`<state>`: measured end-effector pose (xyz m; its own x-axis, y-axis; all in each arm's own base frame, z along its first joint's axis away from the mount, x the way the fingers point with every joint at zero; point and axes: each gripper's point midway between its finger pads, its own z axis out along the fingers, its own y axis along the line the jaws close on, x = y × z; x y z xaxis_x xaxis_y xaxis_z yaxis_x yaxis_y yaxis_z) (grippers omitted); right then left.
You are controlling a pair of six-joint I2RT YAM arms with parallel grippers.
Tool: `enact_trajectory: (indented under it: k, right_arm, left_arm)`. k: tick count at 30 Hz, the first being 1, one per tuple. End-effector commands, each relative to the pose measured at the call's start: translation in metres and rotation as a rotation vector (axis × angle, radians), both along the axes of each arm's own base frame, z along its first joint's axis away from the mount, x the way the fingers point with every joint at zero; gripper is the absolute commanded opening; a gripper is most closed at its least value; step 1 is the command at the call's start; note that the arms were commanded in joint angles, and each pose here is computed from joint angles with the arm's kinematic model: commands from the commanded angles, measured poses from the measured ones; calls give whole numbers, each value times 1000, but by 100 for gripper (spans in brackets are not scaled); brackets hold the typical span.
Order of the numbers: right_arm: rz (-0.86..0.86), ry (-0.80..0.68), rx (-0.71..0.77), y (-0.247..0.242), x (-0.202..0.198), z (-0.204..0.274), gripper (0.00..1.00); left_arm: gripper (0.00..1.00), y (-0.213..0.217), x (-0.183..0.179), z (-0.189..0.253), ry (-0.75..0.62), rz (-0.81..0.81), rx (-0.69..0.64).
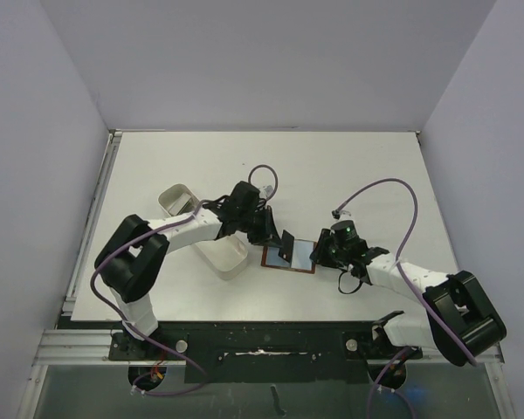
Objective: Put the credit cards into the card holder
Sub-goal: Insert the credit card into the card holder.
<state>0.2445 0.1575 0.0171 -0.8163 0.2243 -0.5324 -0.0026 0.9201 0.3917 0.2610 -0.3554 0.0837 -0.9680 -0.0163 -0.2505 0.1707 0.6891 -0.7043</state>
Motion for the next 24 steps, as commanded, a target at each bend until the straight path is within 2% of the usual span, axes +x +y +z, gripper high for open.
enact_trajectory:
  k: [1,17,24]
  right_arm:
    - [-6,0,12,-1,-4,-1,24]
    - [-11,4,21,2,-10,-3,24]
    - [-16,6,26,3,-13,-5,24]
  left_arm:
    - [0,-11,0,-3,-13,-1,-15]
    - [0,-4,-2,-37,28,54,72]
    - [0,-8,-5,-42,39,68,69]
